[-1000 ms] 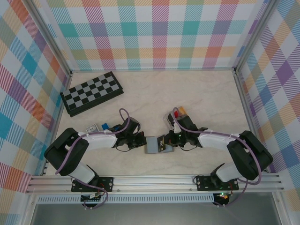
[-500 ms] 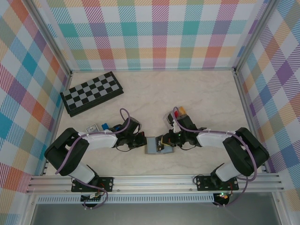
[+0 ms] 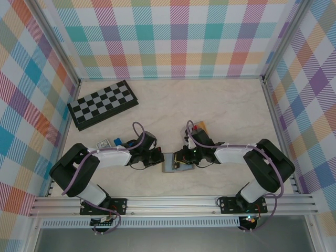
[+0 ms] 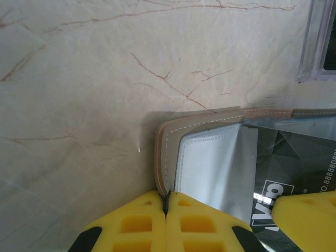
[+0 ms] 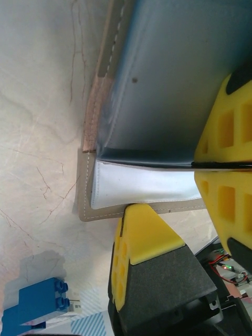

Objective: Put the credit cards into the card holder
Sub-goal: Insert the credit card into the card slot.

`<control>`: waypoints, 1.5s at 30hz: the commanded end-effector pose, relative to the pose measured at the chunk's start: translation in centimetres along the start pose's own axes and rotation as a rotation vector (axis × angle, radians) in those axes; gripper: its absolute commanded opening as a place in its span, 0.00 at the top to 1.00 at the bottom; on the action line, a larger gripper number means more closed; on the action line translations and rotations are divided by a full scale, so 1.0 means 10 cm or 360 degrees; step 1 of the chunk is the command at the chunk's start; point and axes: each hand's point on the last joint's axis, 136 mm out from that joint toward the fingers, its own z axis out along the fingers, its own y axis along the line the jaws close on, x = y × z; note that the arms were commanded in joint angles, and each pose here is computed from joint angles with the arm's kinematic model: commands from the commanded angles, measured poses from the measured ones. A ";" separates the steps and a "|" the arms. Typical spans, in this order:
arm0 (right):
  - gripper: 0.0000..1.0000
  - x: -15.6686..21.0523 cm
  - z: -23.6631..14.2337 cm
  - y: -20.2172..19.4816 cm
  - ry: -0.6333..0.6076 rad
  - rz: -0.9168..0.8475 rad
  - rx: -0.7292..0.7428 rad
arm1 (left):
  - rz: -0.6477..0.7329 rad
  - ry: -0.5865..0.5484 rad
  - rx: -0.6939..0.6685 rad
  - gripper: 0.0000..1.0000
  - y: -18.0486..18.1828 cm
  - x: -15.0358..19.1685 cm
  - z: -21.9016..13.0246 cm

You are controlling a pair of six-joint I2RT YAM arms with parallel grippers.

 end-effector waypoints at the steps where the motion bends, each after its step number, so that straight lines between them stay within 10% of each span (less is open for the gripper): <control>1: 0.91 0.08 0.02 -0.03 0.0062 -0.0014 0.0066 | 0.0009 0.0010 -0.0021 1.00 0.03 0.06 0.00; 23: 0.79 0.05 -0.30 -0.16 0.0054 -0.0051 0.0171 | 0.0027 0.0029 -0.0044 1.00 0.08 0.09 0.01; 45: 1.00 0.11 -0.22 -0.04 0.0266 -0.0015 -0.0126 | 0.0005 0.0023 -0.0039 1.00 0.07 0.08 0.02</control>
